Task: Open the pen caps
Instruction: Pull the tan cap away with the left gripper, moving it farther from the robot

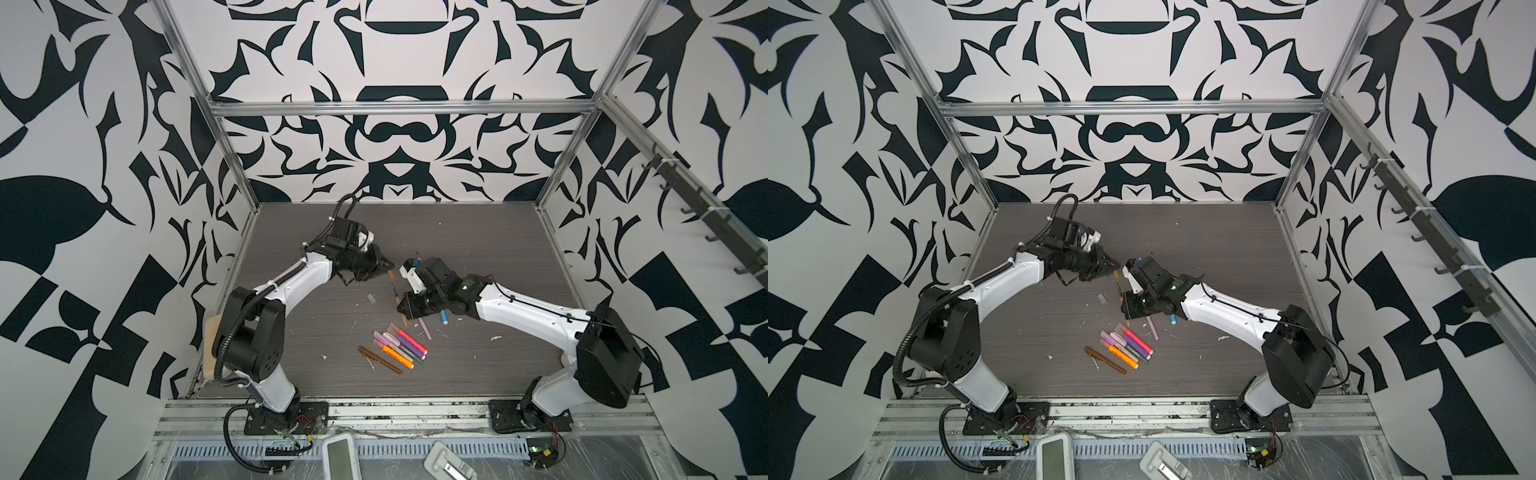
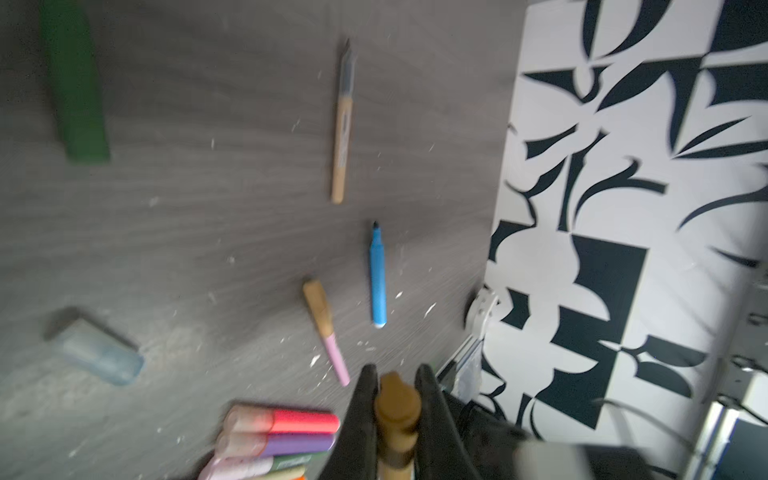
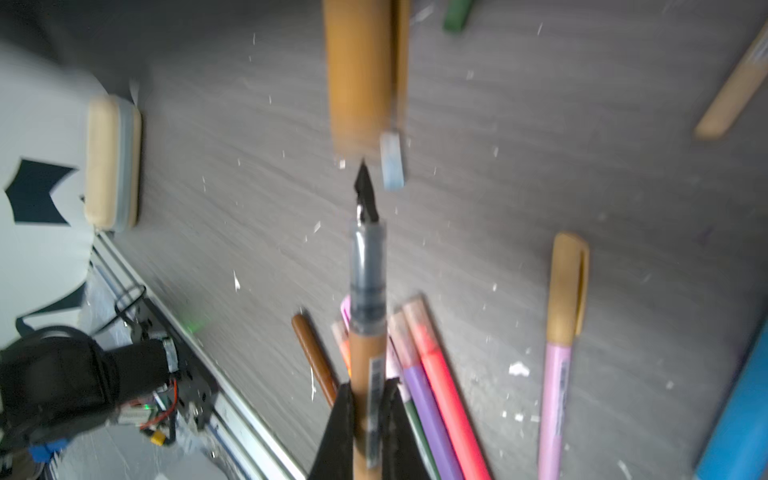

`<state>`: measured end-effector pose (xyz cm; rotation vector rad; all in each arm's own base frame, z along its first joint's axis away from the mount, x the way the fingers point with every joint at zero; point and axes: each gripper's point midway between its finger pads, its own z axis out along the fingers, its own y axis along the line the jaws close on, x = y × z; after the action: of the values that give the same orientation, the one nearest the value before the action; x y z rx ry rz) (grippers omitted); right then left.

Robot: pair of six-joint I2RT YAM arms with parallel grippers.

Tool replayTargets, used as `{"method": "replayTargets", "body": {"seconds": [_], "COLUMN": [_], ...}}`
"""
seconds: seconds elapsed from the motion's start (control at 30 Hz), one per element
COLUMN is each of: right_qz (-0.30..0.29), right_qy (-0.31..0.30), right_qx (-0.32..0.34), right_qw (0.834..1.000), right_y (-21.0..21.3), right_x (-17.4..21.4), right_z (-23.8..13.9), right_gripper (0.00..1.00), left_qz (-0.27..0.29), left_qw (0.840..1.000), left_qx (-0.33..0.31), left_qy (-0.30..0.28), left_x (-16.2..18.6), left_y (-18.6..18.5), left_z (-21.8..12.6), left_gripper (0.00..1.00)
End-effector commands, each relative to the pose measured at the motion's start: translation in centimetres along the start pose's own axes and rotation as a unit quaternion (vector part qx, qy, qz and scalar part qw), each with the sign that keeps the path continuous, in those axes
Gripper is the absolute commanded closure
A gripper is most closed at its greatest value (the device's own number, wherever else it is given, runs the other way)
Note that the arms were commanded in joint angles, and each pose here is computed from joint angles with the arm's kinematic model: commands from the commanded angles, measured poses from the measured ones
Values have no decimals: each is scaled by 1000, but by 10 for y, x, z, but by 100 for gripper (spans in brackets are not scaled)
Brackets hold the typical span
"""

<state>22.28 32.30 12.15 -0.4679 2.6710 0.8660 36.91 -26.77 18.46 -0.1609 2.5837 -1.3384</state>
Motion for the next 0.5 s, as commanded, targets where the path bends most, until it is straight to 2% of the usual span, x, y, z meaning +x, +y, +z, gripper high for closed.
{"method": "replayTargets", "body": {"seconds": [0.0, 0.1, 0.2, 0.33, 0.47], "right_qz": [4, 13, 7, -8, 20], "right_qy": [23, 7, -29, -59, -69], "right_qx": [-14, -31, -16, 26, 41], "right_qw": [1000, 999, 999, 998, 997], "right_y": [11, 17, 16, 5, -23], "right_x": [28, 32, 20, -3, -30], "right_z": [4, -3, -25, -51, -59], "right_gripper": [100, 100, 100, 100, 100], "left_qz": [36, 63, 92, 99, 94], "left_qw": [999, 995, 987, 974, 967], "left_qx": [6, -54, -123, -201, -235], "left_qy": [-27, -58, -51, -34, -12], "left_x": [-47, -94, -114, -114, -108], "left_y": [-14, 1, 18, 54, 85], "left_z": [-26, -44, -48, -46, -35], "left_gripper": [100, 100, 100, 100, 100]}}
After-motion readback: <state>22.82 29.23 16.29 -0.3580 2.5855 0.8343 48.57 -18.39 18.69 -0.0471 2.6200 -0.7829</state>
